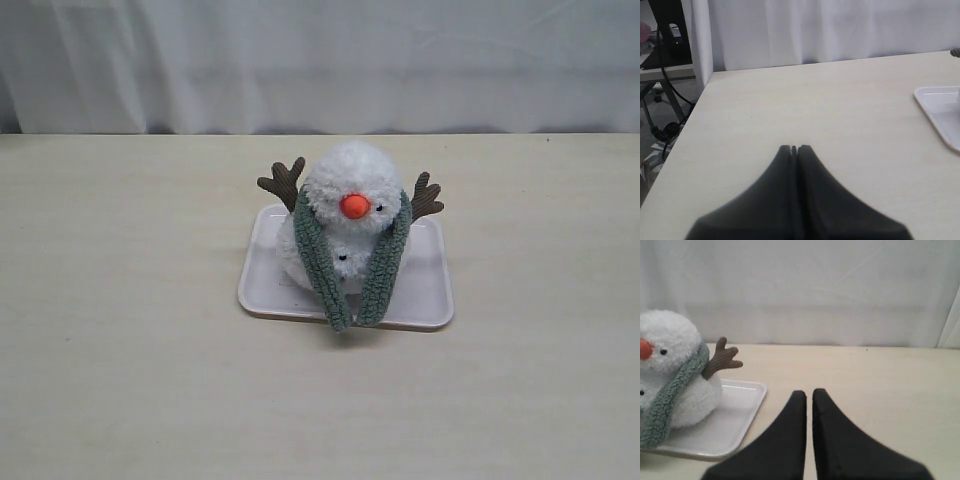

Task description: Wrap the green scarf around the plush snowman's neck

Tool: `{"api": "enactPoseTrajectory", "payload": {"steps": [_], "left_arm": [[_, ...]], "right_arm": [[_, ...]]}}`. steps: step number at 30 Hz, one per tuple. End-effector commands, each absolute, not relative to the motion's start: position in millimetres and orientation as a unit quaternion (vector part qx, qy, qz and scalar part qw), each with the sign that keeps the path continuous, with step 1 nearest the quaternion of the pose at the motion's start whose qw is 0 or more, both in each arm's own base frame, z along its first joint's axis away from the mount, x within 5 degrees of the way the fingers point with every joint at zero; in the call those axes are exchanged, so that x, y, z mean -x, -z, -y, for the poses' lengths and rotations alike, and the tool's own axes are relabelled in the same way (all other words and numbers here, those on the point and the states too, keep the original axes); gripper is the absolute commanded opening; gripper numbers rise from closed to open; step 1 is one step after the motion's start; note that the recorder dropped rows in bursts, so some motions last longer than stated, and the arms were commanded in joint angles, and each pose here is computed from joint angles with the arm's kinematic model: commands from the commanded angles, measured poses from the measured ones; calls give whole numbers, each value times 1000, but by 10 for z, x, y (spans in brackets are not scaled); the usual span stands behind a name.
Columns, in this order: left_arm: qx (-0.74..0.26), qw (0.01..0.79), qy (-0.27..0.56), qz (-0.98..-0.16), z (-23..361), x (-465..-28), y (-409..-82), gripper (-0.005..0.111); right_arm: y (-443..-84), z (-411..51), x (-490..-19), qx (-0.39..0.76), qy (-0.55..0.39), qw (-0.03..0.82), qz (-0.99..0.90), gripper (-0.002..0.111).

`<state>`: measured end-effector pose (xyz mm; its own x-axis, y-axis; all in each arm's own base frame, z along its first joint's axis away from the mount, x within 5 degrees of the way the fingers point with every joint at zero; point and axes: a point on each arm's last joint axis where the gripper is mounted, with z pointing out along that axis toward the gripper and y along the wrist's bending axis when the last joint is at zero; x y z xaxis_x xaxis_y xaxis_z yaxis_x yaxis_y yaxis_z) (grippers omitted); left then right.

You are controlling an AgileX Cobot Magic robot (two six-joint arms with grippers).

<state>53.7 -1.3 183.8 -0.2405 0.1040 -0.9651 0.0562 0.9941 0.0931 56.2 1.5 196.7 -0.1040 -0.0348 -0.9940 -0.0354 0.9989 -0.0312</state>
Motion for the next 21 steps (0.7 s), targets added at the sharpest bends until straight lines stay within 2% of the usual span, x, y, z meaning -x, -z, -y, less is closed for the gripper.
{"api": "enactPoseTrajectory", "payload": {"steps": [1,5,21], "left_arm": [[-52,618,-16,-784,17,-539,-1839,0],[-52,618,-16,-784,17,-539,-1839,0],[-52,618,-16,-784,17,-539,-1839,0]], "right_arm": [[-1893,-10,-550,24,5,642,-766,4],[-1828,-6,-536,27,8,614,-789,4],[-1808,8,-531,41,29,604,-795,4]]}}
